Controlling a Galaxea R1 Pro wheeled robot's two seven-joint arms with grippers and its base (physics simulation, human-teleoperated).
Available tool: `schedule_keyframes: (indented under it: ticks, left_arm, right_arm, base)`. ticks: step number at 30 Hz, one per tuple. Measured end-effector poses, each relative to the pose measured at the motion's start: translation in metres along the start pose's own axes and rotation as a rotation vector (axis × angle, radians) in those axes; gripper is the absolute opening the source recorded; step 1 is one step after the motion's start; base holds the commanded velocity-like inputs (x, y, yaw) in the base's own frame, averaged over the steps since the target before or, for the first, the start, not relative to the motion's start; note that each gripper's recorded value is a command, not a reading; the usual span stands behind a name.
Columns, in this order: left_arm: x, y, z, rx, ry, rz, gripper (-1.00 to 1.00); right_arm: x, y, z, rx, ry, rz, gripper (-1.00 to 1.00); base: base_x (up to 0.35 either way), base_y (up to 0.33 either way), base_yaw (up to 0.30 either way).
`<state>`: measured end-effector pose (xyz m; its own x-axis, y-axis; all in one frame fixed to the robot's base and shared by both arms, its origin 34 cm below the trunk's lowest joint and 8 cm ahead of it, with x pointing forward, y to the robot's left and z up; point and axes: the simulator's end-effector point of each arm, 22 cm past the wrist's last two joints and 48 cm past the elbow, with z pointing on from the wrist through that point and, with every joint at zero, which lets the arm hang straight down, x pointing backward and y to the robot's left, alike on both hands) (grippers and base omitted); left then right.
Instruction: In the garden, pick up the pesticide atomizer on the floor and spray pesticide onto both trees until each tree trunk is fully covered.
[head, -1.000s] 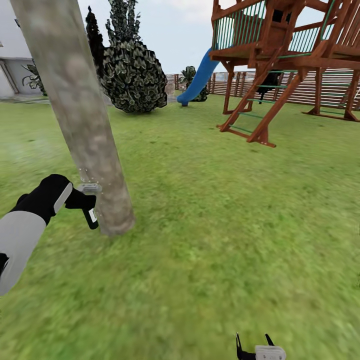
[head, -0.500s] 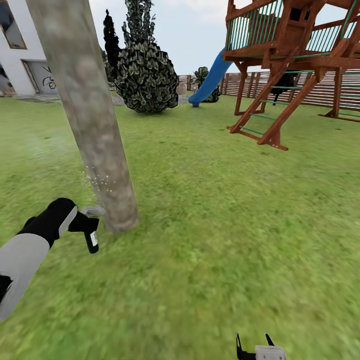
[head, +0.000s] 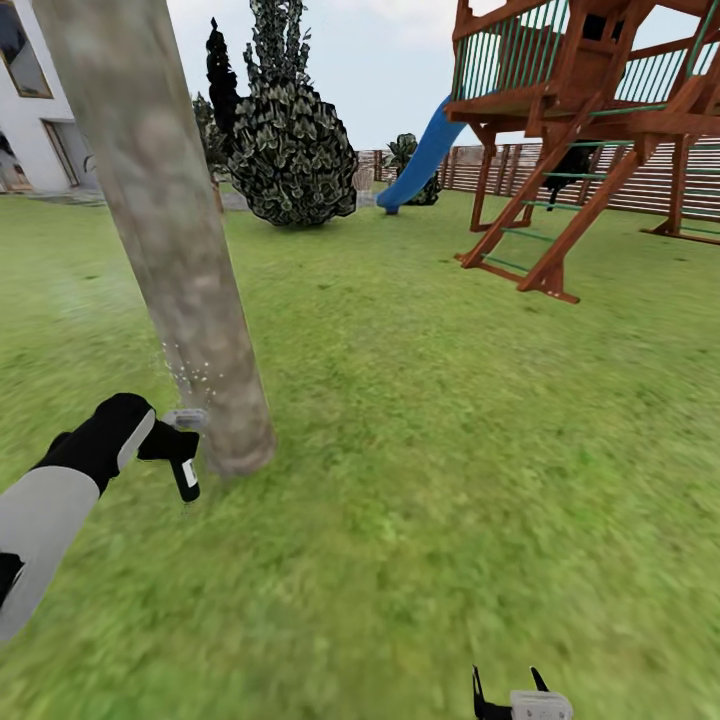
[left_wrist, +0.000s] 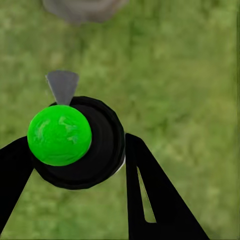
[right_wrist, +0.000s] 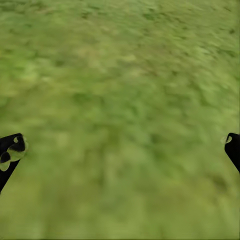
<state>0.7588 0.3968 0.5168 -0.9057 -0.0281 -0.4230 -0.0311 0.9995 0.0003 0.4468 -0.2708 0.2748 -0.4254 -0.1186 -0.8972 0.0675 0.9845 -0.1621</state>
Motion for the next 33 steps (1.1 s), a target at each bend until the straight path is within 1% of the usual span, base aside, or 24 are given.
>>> schedule_keyframes:
  ticks: [2,5,7,9,11,12,15,17,18,20,22,26,30,33]
  left_arm:
    - [-0.009,-0.001,-0.005,0.0,-0.013,0.006,-1.0]
    - [-0.006,0.0,-0.004,-0.002,-0.009,0.003,-1.0]
    - [0.004,0.001,0.002,-0.003,0.008,0.004,-1.0]
    - [0.031,-0.002,0.019,0.003,0.04,0.007,-1.0]
    - [0.034,-0.002,0.024,0.003,0.024,0.013,-1.0]
    - [0.031,-0.003,0.023,0.008,0.015,0.008,-1.0]
    - [0.016,-0.002,0.014,0.028,-0.014,-0.033,-1.0]
    - [-0.02,-0.005,-0.009,0.035,-0.073,-0.033,-1.0]
    - [-0.027,-0.007,-0.015,0.033,-0.084,-0.026,-1.0]
    - [-0.027,-0.006,-0.016,0.027,-0.088,-0.019,-1.0]
    - [0.001,-0.005,0.001,0.025,-0.041,-0.019,-1.0]
    - [0.039,-0.004,0.021,0.02,0.019,-0.019,-1.0]
    - [0.045,-0.004,0.024,0.023,0.029,-0.019,-1.0]
    - [0.055,-0.003,0.028,0.02,0.043,-0.018,-1.0]
  right_arm:
    - [0.0,0.0,0.0,0.001,0.0,0.0,1.0]
    - [0.0,0.0,0.0,0.0,0.001,0.0,1.0]
    - [0.0,0.0,0.0,0.0,0.001,0.0,1.0]
    - [0.0,0.0,0.0,0.0,0.001,0.0,1.0]
    - [0.0,0.0,0.0,0.0,0.001,0.0,1.0]
    - [0.0,0.0,0.0,0.0,0.001,0.001,1.0]
    - [0.0,0.0,0.0,0.0,0.0,0.001,1.0]
    - [0.0,0.0,0.0,0.0,0.0,0.001,1.0]
    - [0.0,0.0,0.0,0.0,0.0,0.001,1.0]
    - [0.0,0.0,0.0,0.0,0.001,0.001,1.0]
    - [0.0,0.0,0.0,0.0,0.001,0.001,1.0]
    - [0.0,0.0,0.0,0.0,0.001,-0.001,1.0]
    - [0.0,-0.001,0.0,0.001,-0.001,-0.002,1.0]
    - [0.0,-0.001,0.0,0.001,0.0,-0.001,1.0]
  base:
    - [0.022,0.0,0.0]
    - [0.004,0.0,0.0]
    - [0.0,0.0,0.0]
    - [0.0,0.0,0.0]
    - [0.0,0.0,0.0]
    - [0.0,0.0,0.0]
    - [0.0,0.0,0.0]
    - [0.0,0.0,0.0]
    - [0.0,0.0,0.0]
    - [0.0,0.0,0.0]
    - [0.0,0.0,0.0]
    - [0.229,0.0,0.0]
    - [0.321,0.0,0.0]
    - [0.133,0.0,0.0]
